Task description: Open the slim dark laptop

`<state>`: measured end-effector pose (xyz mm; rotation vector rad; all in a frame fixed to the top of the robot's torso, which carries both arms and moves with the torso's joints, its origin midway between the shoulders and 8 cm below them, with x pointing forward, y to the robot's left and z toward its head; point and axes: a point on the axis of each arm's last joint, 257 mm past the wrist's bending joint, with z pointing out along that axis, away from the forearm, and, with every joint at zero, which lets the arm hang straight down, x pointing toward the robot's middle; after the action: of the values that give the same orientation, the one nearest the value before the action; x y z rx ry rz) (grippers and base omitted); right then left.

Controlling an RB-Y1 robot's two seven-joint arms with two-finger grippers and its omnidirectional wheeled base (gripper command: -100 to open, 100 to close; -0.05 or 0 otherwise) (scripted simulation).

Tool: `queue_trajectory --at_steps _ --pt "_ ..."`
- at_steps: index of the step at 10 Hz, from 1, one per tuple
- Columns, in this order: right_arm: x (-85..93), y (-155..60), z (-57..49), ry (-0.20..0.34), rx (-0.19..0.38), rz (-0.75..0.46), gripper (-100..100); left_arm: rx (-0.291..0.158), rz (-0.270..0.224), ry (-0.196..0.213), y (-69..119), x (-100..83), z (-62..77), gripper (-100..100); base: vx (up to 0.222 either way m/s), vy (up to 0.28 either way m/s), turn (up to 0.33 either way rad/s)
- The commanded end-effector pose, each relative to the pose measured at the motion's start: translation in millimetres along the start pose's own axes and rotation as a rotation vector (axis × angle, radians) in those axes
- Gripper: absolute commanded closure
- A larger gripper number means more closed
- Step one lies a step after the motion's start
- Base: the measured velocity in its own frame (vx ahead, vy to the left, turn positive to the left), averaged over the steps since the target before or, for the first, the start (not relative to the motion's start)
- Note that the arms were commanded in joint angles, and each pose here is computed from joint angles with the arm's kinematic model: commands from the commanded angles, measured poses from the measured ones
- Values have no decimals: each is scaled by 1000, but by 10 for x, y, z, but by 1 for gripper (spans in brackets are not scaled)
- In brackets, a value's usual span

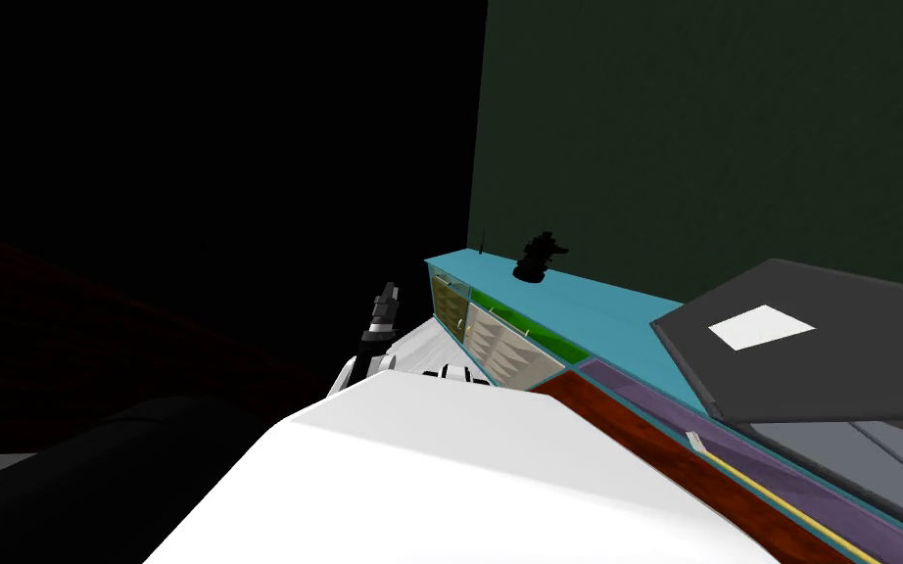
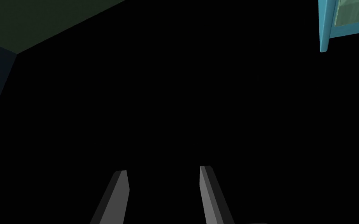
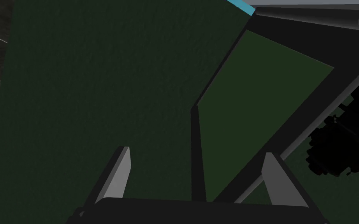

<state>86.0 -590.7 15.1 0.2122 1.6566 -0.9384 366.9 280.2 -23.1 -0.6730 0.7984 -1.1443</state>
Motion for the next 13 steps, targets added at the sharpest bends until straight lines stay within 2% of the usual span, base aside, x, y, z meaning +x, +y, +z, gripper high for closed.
queue_trajectory --at_steps 1,5,6,7,8,9,10,13 --pt "-113 -197 -60 11 26 -128 -100 0 0 0 0 0 0 0 93 65 80" --pt "-323 -355 -84 17 36 -298 -100 0 0 0 0 0 0 0 77 51 73" --pt "-288 -344 -92 17 37 -271 -100 0 0 0 0 0 0 0 31 16 8" --pt "-354 -363 -98 17 40 -279 -100 0 0 0 0 0 0 0 79 -54 8" --pt "-326 -355 -94 17 38 -278 -100 0 0 0 0 -1 0 0 49 -36 8" --pt "-331 -358 -94 17 38 -278 100 0 0 0 0 -1 0 0 7 -6 1" --pt "-307 -375 -83 16 41 -199 100 0 0 0 0 0 0 0 -28 -21 24" --pt "-272 -401 -66 14 44 -81 100 0 0 0 0 0 1 0 -73 -41 14"
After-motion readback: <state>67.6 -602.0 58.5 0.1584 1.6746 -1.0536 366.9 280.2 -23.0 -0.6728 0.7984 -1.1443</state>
